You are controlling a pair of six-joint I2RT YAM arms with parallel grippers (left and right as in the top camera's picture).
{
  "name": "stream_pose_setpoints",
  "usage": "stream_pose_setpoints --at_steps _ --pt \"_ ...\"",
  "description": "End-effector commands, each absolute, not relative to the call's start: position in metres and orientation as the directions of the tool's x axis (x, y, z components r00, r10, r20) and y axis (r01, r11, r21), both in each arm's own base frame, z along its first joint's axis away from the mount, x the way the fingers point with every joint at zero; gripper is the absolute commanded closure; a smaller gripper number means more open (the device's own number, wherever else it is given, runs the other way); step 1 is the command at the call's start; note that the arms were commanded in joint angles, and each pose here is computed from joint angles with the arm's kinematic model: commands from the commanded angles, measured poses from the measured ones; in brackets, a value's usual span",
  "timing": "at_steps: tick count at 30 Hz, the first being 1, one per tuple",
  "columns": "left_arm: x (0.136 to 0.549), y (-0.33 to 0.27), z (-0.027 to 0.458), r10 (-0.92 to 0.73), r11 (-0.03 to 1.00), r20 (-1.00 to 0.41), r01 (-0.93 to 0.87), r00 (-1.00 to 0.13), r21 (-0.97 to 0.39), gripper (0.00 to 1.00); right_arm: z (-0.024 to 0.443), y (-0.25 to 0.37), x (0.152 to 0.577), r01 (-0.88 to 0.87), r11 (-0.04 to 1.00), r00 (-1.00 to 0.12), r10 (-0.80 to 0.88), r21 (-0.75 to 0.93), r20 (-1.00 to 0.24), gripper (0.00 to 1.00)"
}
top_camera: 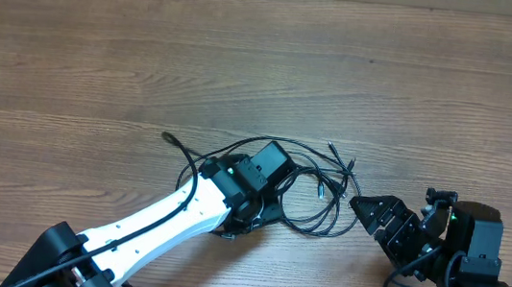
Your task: Untangle cables
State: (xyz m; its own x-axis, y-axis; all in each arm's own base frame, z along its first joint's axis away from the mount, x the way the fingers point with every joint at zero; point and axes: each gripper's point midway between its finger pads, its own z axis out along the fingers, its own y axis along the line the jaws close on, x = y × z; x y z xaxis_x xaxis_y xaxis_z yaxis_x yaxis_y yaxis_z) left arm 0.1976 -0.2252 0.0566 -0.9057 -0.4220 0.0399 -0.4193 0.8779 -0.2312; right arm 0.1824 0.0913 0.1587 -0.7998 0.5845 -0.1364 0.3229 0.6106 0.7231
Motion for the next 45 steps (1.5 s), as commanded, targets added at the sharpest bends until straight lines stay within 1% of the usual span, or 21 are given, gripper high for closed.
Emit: stream_pose_setpoints --at_steps 1,2,4,10,13,17,23,28,29,31,34,35,38,40,42,45 --pt "0.204 -0.207 0.045 -0.627 0.766 -0.007 -0.616 -0.779 -0.183 0.51 0.164 0.089 0.186 0.316 0.615 -0.789 0.593 0.722 -0.16 0.0" --pt "0.204 -0.207 0.042 -0.633 0.761 -0.008 -0.62 -0.774 -0.188 0.51 0.164 0.089 0.186 0.316 0.615 -0.789 0.593 0.722 -0.16 0.0" --pt "0.206 -0.21 0.037 -0.631 0.759 -0.006 -0.616 -0.775 -0.211 0.57 0.164 0.089 0.186 0.316 0.615 -0.79 0.593 0.723 -0.159 0.0" --pt "0.215 -0.219 0.028 -0.632 0.744 -0.015 -0.602 -0.775 -0.292 0.61 0.164 0.089 0.186 0.316 0.615 -0.79 0.593 0.723 -0.159 0.0" --pt "0.215 -0.219 0.024 -0.632 0.742 -0.015 -0.6 -0.774 -0.298 0.68 0.164 0.089 0.186 0.316 0.615 -0.79 0.593 0.723 -0.159 0.0" --pt "0.213 -0.215 0.021 -0.634 0.744 -0.022 -0.603 -0.773 -0.287 0.64 0.164 0.089 0.186 0.316 0.615 -0.79 0.593 0.723 -0.159 0.0" --pt "0.214 -0.219 0.011 -0.629 0.746 -0.023 -0.594 -0.777 -0.302 0.64 0.164 0.089 0.186 0.316 0.615 -0.79 0.593 0.723 -0.16 0.0" --pt "0.214 -0.23 -0.006 -0.617 0.75 0.007 -0.59 -0.787 -0.298 0.74 0.164 0.089 0.186 0.316 0.615 -0.79 0.592 0.723 -0.159 0.0" --pt "0.211 -0.231 -0.011 -0.613 0.753 0.024 -0.592 -0.79 -0.287 0.8 0.164 0.089 0.186 0.316 0.615 -0.79 0.593 0.723 -0.159 0.0" --pt "0.203 -0.234 -0.02 -0.602 0.758 0.071 -0.597 -0.795 -0.262 0.96 0.164 0.089 0.186 0.316 0.615 -0.79 0.592 0.723 -0.159 0.0" --pt "0.191 -0.24 -0.026 -0.571 0.769 0.149 -0.59 -0.807 -0.247 0.96 0.164 0.089 0.185 0.316 0.615 -0.79 0.592 0.722 -0.158 0.0" --pt "0.192 -0.24 -0.026 -0.563 0.774 0.148 -0.581 -0.813 -0.251 0.96 0.164 0.089 0.185 0.317 0.615 -0.79 0.593 0.722 -0.158 0.0" --pt "0.208 -0.241 -0.013 -0.51 0.799 0.111 -0.518 -0.853 -0.306 0.96 0.164 0.089 0.185 0.317 0.615 -0.79 0.593 0.722 -0.158 0.0" --pt "0.227 -0.241 0.006 -0.451 0.814 0.07 -0.442 -0.89 -0.377 0.96 0.164 0.089 0.185 0.317 0.615 -0.79 0.593 0.722 -0.158 0.0" --pt "0.251 -0.238 0.034 -0.42 0.805 0.008 -0.377 -0.907 -0.459 0.96 0.164 0.089 0.185 0.318 0.614 -0.79 0.593 0.722 -0.156 0.0" --pt "0.283 -0.225 0.082 -0.426 0.772 -0.093 -0.309 -0.9 -0.555 0.96 0.162 0.089 0.183 0.327 0.613 -0.793 0.592 0.719 -0.144 0.0"
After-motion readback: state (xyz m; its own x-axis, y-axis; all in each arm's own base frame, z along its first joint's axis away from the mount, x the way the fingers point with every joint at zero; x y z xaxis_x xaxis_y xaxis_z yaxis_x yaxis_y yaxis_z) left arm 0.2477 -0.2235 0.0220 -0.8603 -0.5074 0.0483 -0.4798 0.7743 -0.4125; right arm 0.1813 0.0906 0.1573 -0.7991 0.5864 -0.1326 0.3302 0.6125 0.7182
